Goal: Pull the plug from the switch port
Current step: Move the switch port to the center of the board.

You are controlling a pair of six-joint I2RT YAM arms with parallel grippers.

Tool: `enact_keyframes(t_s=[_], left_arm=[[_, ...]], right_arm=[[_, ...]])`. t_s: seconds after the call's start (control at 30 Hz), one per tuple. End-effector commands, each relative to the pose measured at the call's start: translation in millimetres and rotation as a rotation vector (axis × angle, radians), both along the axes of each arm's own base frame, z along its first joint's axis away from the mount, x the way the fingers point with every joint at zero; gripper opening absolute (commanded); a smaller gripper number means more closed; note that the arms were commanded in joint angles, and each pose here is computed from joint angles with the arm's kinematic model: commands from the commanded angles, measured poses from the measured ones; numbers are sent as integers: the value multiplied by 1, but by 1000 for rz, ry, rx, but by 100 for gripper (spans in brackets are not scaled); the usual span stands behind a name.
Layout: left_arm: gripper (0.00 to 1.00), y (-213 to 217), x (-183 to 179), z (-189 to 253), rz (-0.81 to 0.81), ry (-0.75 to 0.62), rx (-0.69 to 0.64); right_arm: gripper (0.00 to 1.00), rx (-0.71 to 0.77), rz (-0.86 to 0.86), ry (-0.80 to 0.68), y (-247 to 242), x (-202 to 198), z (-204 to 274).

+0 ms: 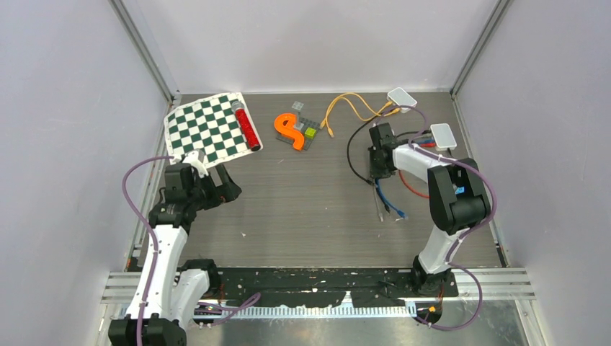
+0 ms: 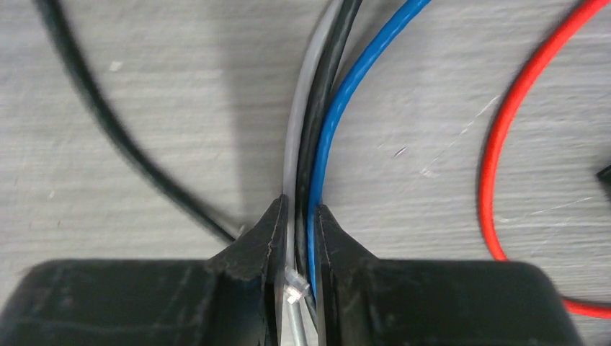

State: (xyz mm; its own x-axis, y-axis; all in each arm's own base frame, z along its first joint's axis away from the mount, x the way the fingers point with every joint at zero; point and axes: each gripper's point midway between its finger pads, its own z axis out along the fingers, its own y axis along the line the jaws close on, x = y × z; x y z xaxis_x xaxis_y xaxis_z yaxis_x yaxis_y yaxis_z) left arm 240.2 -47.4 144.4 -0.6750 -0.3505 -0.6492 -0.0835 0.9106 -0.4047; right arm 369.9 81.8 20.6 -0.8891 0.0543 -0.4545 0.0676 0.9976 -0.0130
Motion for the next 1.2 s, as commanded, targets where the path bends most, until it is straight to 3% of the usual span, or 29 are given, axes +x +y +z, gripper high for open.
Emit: enact_keyframes(t_s=[0.0, 0.3, 0.53, 0.57, 0.63, 0.73, 0.87, 1.0, 1.17], left_arm=[[99, -5, 10, 12, -32, -51, -14], [99, -11, 13, 13, -81, -46, -9], [99, -25, 17, 14, -147, -46, 1], [99, -27, 18, 15, -155, -46, 2], [99, -30, 20, 15, -170, -45, 6], [99, -36, 22, 17, -191, -45, 15], [99, -42, 24, 19, -210, -44, 19], [99, -44, 25, 21, -218, -48, 20], [99, -53, 25, 25, -247, -67, 17]], right_arm=[[8, 58, 136, 126, 28, -54, -14], [11, 68, 294, 176, 64, -111, -20], [13, 162, 435, 237, 89, -171, -17], [15, 173, 437, 237, 90, -175, -15], [32, 176, 440, 241, 91, -182, -12], [58, 145, 408, 160, 87, -169, 6], [78, 65, 301, -88, 74, -123, 67], [86, 21, 133, -310, 49, -85, 127], [86, 133, -53, -315, 9, -64, 131]])
